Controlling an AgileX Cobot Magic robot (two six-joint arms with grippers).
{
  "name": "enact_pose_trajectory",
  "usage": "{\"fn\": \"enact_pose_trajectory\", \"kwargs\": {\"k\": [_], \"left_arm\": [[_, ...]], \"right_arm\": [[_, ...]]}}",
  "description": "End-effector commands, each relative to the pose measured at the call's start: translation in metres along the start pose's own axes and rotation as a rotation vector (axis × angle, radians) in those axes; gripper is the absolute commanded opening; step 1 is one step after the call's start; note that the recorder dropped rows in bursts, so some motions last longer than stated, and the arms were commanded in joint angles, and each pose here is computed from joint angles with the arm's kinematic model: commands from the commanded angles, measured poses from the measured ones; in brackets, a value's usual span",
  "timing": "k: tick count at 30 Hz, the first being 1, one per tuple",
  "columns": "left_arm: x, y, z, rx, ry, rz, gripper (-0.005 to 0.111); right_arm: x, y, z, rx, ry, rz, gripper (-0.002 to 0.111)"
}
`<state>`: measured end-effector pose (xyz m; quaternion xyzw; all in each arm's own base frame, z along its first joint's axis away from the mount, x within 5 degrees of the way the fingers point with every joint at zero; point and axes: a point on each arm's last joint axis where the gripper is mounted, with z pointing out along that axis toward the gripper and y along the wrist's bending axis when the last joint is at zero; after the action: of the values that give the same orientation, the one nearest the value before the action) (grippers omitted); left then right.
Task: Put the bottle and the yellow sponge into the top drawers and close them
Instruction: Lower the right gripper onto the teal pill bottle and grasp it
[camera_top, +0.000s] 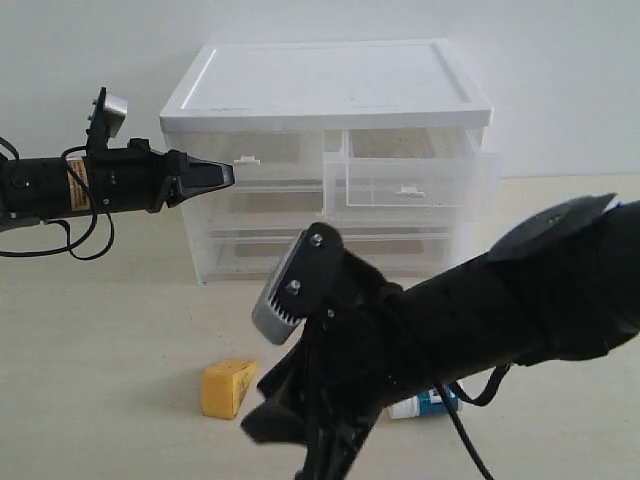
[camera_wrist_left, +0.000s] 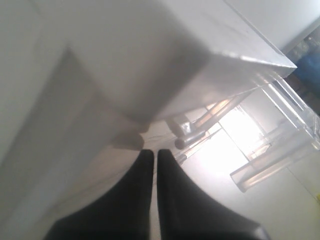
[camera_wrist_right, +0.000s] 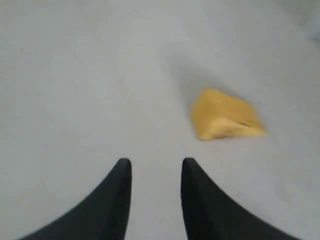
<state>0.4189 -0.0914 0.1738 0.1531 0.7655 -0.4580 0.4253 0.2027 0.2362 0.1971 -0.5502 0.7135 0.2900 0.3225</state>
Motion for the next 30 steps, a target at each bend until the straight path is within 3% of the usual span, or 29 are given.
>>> {"fn": "enact_pose_trajectory", "kwargs": {"k": [1,2,3,4,7,14,19,25,30], "left_arm": [[-0.012,0.014,-0.002,-0.115,-0.084,-0.056,0.004],[-0.011,0.014,-0.002,-0.115,-0.081,-0.054,0.004],[-0.011,0.014,-0.002,-0.115,-0.081,-0.054,0.004],[-0.011,0.014,-0.002,-0.115,-0.081,-0.054,0.004],[-0.011,0.014,-0.002,-0.115,-0.08,-0.039,0.004],[-0.011,0.014,-0.001,-0.115,-0.077,-0.037,0.004],[-0.011,0.014,-0.001,-0.114,-0.071,-0.03,0.004],[-0.01,0.014,-0.001,-0.113,-0.062,-0.023,0.004],[-0.01,0.014,-0.001,-0.117,-0.061,-0.023,0.004]], "right_arm": [[0.0,0.014,-0.012,-0.229,0.23,-0.113,0.028],[0.004,0.001,-0.018,-0.103,0.412,-0.03,0.028],[0.006,-0.007,-0.022,-0.031,0.491,-0.055,0.028],[0.009,-0.023,-0.03,0.126,0.611,-0.073,0.028],[0.015,-0.044,-0.031,0.316,0.657,-0.259,0.028],[0.035,-0.054,-0.011,0.266,0.781,-0.403,0.029],[0.046,-0.058,0.001,0.239,0.817,-0.419,0.029],[0.049,-0.064,0.011,0.287,0.787,-0.428,0.068],[0.054,-0.067,0.018,0.276,0.795,-0.46,0.067]]}}
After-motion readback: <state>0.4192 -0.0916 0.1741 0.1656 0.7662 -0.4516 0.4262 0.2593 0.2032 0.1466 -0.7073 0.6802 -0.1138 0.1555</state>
